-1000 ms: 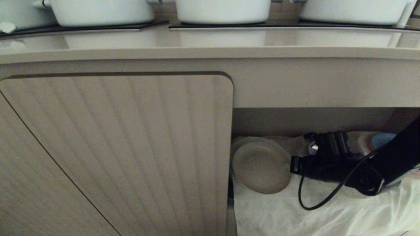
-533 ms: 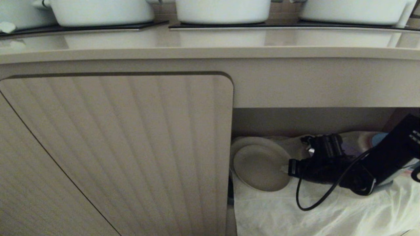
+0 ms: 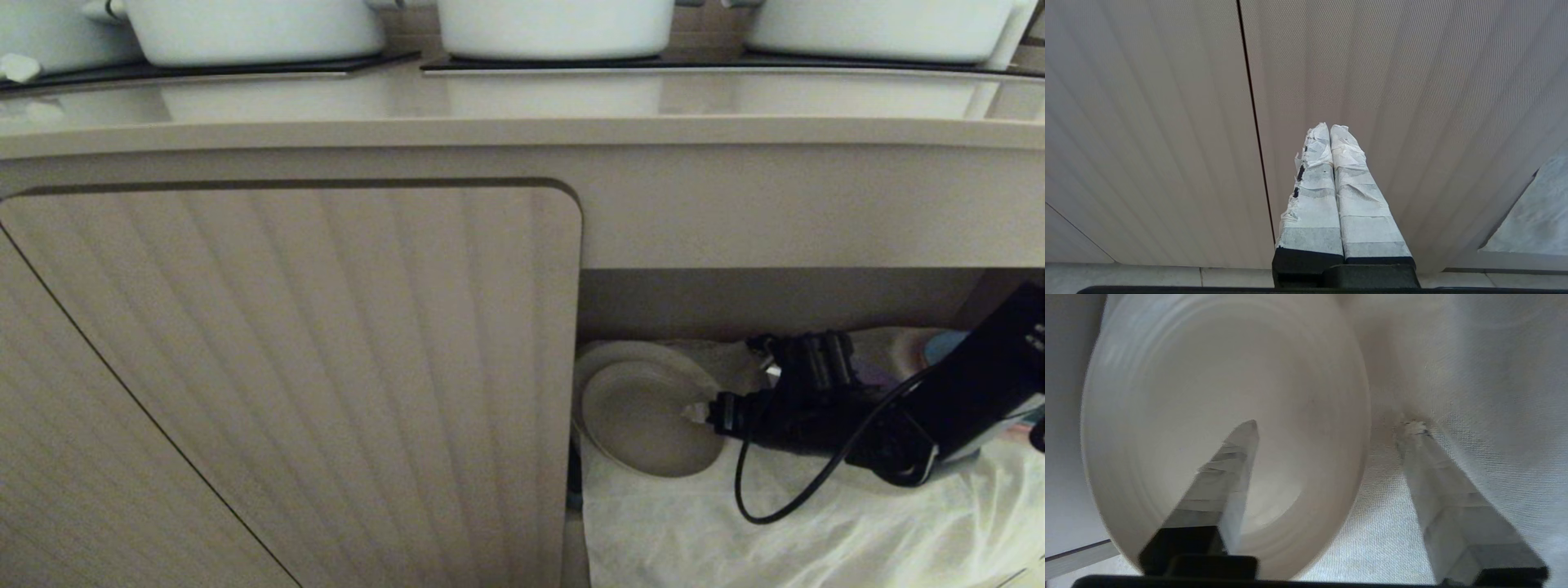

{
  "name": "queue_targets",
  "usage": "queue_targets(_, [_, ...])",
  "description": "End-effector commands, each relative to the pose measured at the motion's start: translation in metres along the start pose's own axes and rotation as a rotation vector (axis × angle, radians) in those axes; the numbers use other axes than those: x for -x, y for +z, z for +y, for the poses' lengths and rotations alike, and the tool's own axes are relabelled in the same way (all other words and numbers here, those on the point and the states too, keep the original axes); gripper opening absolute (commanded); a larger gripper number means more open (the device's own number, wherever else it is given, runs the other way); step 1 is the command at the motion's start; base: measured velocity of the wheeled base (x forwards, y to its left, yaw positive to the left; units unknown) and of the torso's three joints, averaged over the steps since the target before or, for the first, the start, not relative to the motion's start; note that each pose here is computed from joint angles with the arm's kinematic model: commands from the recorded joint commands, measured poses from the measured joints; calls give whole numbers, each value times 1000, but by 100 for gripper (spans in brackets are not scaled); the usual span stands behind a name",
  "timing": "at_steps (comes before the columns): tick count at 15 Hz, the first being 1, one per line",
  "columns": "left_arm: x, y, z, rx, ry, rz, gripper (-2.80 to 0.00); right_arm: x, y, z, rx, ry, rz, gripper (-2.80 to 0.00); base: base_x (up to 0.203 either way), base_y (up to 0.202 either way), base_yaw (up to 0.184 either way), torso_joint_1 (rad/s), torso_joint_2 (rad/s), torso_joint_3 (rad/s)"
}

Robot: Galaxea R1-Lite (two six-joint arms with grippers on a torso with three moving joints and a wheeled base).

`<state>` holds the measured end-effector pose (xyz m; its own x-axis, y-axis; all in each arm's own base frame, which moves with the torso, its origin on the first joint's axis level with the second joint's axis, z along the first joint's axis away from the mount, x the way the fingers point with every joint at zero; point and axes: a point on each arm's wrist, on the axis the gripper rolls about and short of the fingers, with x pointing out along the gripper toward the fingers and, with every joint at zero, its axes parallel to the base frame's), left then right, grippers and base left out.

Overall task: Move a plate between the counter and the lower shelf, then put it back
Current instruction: Pick up the plate in the cupboard

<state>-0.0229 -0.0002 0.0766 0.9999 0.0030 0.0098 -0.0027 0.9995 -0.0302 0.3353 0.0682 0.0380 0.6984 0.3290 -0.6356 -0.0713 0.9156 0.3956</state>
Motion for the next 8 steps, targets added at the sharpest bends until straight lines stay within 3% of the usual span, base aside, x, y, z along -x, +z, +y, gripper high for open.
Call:
queue_targets(1, [0, 0, 0, 0, 0, 0, -280, 9, 6, 4, 3, 11, -31, 0, 0, 0, 0, 0, 0, 0])
queue_targets(8, [0, 0, 0, 0, 0, -1, -280, 14, 3, 21, 34, 53, -30, 0, 0, 0, 0, 0, 0, 0])
